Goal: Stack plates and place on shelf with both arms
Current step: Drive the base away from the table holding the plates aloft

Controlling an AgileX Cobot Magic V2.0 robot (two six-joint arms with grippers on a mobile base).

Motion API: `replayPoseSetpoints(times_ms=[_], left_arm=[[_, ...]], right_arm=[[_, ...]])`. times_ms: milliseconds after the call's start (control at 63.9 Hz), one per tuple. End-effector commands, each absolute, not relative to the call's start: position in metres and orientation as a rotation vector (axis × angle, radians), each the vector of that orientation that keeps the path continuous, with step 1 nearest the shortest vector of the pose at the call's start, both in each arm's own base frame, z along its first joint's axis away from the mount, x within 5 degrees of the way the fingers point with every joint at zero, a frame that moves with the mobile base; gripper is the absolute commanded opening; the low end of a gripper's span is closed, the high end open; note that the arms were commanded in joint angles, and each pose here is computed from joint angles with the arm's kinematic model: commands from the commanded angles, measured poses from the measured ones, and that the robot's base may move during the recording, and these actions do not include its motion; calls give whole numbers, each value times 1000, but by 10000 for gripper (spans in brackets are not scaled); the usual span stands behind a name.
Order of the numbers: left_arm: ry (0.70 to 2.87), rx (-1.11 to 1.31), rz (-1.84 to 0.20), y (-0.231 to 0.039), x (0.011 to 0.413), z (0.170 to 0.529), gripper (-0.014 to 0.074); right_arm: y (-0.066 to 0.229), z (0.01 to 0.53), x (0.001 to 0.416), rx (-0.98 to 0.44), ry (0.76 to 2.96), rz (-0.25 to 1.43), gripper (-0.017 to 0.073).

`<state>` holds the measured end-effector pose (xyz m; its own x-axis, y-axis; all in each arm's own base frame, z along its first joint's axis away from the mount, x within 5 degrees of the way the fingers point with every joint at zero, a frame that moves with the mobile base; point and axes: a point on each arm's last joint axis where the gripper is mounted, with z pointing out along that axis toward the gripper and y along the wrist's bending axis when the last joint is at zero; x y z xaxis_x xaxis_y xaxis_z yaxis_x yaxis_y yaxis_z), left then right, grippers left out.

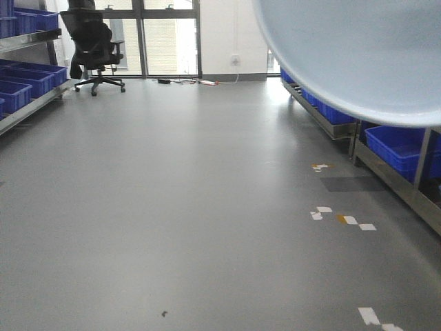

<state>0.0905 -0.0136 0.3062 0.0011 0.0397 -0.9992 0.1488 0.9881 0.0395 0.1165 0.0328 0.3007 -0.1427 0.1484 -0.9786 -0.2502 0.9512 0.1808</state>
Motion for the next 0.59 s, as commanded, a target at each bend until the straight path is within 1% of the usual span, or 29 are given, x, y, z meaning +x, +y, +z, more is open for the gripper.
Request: replayPoseSetpoints(times_ms=[0,579], left_arm=[[1466,124,-88,-13,90,323,81],[1466,124,-88,-13,90,323,81]], right_arm=[[31,320,117,-54,1549,354,52],[31,320,117,-54,1549,354,52]])
